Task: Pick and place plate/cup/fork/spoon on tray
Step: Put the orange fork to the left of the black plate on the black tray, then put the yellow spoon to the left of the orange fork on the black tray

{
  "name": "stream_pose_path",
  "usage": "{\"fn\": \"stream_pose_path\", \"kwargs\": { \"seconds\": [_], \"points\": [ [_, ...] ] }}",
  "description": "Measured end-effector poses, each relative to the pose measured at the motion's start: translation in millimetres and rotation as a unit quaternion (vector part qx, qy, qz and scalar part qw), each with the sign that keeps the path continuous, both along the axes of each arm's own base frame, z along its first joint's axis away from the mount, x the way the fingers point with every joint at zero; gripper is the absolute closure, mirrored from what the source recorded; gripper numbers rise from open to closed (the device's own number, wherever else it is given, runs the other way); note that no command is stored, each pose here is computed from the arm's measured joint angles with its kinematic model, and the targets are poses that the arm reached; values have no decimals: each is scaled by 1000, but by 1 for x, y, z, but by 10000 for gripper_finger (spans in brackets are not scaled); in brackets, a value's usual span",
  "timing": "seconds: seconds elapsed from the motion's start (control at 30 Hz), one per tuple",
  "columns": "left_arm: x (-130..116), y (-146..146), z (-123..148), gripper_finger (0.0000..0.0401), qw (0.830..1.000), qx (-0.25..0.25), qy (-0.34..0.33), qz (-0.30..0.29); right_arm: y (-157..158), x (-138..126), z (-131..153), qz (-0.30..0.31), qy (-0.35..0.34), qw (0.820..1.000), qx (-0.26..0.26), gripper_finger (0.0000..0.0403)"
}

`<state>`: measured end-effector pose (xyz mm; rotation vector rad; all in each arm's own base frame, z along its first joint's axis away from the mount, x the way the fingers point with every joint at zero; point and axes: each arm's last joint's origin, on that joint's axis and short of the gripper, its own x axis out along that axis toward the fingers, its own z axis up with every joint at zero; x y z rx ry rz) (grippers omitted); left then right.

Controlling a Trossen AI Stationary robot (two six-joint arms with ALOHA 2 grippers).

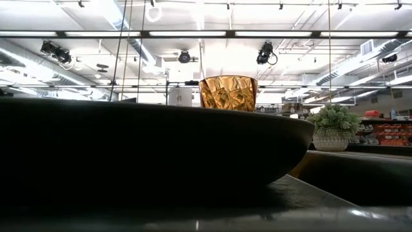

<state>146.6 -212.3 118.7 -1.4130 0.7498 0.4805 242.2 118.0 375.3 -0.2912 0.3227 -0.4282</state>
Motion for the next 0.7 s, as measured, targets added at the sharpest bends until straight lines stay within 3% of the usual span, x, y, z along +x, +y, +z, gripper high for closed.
{"fn": "stream_pose_path", "kwargs": {
  "seconds": [0.4,0.53,0.7],
  "points": [
    [-1,0,0,297,999,18,16,-46,0,0,0,-3,-6,1000,12,235],
    [-1,5,9,305,996,25,31,-86,0,0,0,-3,-6,1000,12,235],
    [2,16,23,323,995,36,25,-94,0,0,0,-3,-7,1000,14,235]
  ]
}}
